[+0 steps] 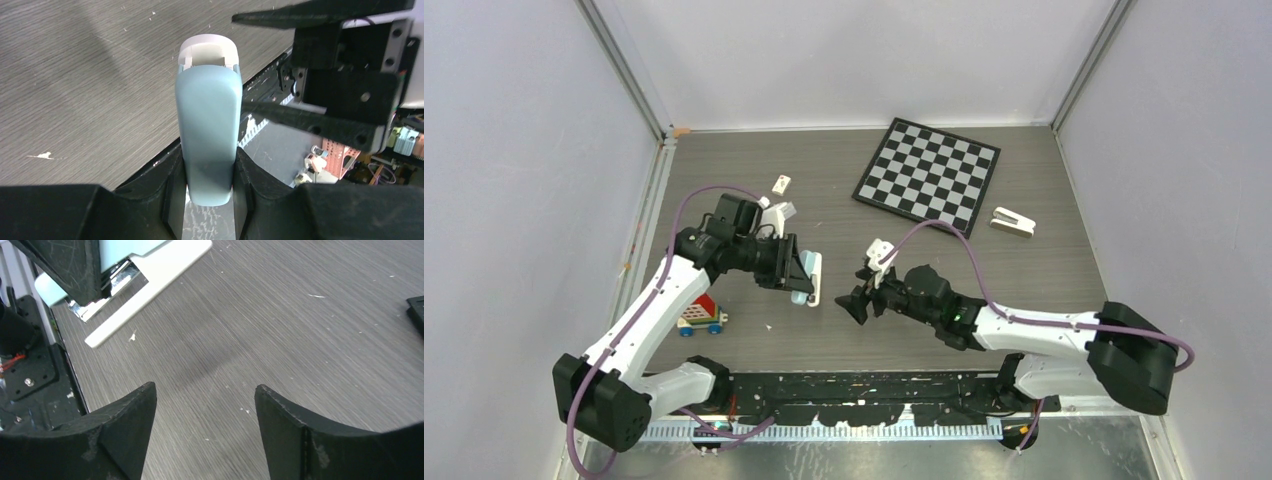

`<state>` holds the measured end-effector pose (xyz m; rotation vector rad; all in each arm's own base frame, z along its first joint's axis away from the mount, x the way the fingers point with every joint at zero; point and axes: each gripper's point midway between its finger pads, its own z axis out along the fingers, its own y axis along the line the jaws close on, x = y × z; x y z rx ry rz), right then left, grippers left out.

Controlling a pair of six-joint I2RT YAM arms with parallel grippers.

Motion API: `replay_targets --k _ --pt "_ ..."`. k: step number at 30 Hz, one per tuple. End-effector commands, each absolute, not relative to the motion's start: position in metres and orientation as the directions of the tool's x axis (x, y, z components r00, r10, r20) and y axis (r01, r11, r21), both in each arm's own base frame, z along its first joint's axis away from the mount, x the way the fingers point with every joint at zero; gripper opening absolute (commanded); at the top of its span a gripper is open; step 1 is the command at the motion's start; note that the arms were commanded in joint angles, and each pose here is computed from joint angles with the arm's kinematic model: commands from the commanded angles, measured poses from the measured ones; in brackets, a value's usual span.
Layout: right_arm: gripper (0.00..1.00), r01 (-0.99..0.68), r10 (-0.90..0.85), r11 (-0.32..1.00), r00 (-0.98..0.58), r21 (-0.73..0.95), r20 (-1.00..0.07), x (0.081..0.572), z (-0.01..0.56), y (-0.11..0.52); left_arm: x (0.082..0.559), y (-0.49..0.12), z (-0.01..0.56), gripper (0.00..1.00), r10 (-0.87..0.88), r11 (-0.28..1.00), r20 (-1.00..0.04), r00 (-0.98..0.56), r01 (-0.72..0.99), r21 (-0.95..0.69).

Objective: Load the staples into the stapler

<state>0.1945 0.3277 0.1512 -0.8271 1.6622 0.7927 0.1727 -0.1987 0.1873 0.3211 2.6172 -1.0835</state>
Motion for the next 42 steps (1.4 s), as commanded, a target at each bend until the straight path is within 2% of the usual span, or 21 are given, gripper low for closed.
replay_targets --k 1,10,23,29,31,36,38,42 --pt "0.79 -0.827 0.023 0.546 -0.144 0.133 -0.989 0.195 0.192 0.357 0.189 -0.205 0.205 0.0 -0.024 0.682 -0.382 -0.924 0.264 -0.682" --pt "0.79 -0.781 -0.044 0.618 0.078 -0.088 -0.996 0.209 0.213 0.372 0.193 -0.208 0.196 0.0 -0.15 0.698 -0.222 -0.963 0.056 -0.713" --pt "0.65 -0.81 -0.117 0.564 0.111 -0.158 -0.987 0.207 0.209 0.406 0.195 -0.202 0.194 0.0 -0.201 0.719 -0.218 -0.955 0.007 -0.695" --pt "0.49 -0.79 -0.138 0.594 0.089 -0.154 -0.986 0.212 0.198 0.407 0.194 -0.201 0.199 0.0 -0.21 0.716 -0.222 -0.952 0.004 -0.698" --pt "0.39 -0.781 -0.126 0.608 0.083 -0.143 -0.989 0.214 0.199 0.405 0.193 -0.201 0.201 0.0 -0.212 0.715 -0.219 -0.952 0.002 -0.699" --pt "0.05 -0.737 -0.067 0.67 0.056 -0.086 -0.996 0.222 0.206 0.398 0.193 -0.203 0.206 0.0 -0.215 0.701 -0.217 -0.952 0.004 -0.713" --pt "0.0 -0.736 -0.058 0.673 0.049 -0.075 -0.997 0.221 0.205 0.396 0.194 -0.206 0.21 0.12 -0.209 0.69 -0.227 -0.951 0.021 -0.723" --pt "0.01 -0.727 0.005 0.686 0.024 -0.014 -1.0 0.221 0.208 0.387 0.196 -0.205 0.215 0.45 -0.187 0.689 -0.27 -0.945 0.07 -0.721"
